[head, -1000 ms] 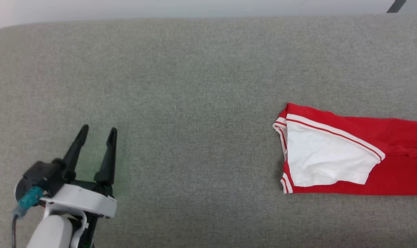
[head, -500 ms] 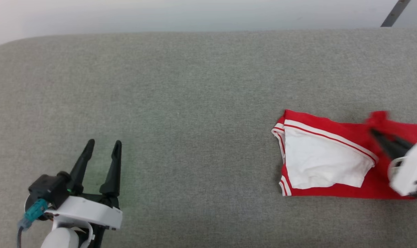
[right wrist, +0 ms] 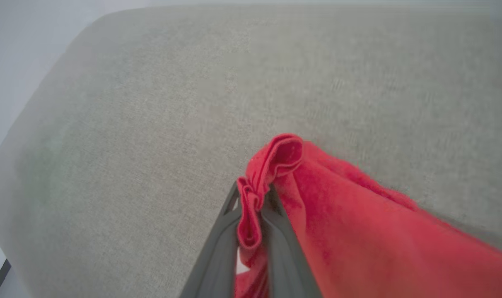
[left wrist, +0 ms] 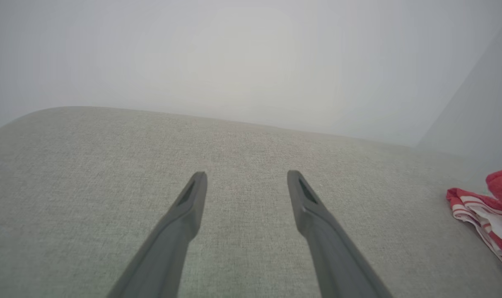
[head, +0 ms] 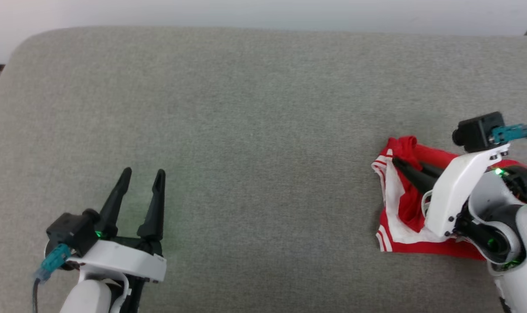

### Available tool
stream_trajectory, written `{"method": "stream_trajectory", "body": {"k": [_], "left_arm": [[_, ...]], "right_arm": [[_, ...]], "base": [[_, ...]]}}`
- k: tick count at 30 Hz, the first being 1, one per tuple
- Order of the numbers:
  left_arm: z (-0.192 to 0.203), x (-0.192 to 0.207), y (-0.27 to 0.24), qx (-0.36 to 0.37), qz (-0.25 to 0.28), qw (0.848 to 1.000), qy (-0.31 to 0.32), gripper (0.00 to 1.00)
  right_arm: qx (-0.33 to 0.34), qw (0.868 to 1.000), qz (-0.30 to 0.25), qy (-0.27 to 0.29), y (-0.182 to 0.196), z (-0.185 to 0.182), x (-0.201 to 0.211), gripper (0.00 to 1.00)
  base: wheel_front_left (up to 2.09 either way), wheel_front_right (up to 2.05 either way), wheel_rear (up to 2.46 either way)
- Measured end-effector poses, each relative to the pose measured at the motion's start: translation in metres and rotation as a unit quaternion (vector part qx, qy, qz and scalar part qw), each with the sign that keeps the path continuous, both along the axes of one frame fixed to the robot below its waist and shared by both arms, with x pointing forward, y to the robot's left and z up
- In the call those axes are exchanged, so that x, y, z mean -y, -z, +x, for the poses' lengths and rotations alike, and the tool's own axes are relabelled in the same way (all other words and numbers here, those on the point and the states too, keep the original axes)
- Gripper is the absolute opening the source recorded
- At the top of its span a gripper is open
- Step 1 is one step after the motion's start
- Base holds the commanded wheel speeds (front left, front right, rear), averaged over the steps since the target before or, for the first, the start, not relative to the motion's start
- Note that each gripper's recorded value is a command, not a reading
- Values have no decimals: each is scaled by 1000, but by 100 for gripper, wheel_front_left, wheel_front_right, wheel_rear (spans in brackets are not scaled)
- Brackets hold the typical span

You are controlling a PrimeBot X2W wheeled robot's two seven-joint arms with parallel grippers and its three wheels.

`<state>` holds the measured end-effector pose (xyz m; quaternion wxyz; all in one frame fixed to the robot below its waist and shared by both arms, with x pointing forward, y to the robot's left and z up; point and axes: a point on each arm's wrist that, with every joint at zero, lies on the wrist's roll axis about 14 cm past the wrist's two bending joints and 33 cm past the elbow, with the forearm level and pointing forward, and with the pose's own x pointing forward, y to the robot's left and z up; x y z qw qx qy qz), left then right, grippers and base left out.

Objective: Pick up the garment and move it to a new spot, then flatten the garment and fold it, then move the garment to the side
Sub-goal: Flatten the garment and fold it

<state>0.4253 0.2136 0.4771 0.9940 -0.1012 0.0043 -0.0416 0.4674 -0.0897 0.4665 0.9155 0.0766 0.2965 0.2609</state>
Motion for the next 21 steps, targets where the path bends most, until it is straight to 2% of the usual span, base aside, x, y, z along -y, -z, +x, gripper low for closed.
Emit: {"method": "stream_trajectory", "body": {"k": [8,15,16,17,18,19,21], "left_arm": [[-1,-5,4,-6,-2,1000,-11,100],[-1,-8,4,-7,-1,1000,-13,100],[0,-8,3,-6,0,1000,-13,100],[0,-8,4,-7,-1,1000,-12,100],[0,-8,6,-10,-3,1000,-14,100],[-1,-7,8,-13,-4,1000,-14,100],[0,-5,10,-16,-6,1000,-11,100]], "right_arm": [[-63,998,0,4,52,-3,-9,0],[-59,998,19,-2,54,-4,-21,0],[-53,998,28,-1,50,-3,-24,16],[-48,998,39,2,45,-2,-25,42],[-42,998,44,2,41,-2,-26,95],[-34,998,48,3,37,0,-25,100],[-19,998,59,13,27,3,-19,100]], "base": [[0,0,0],[0,0,0],[0,0,0],[0,0,0],[0,0,0],[0,0,0],[0,0,0]]}}
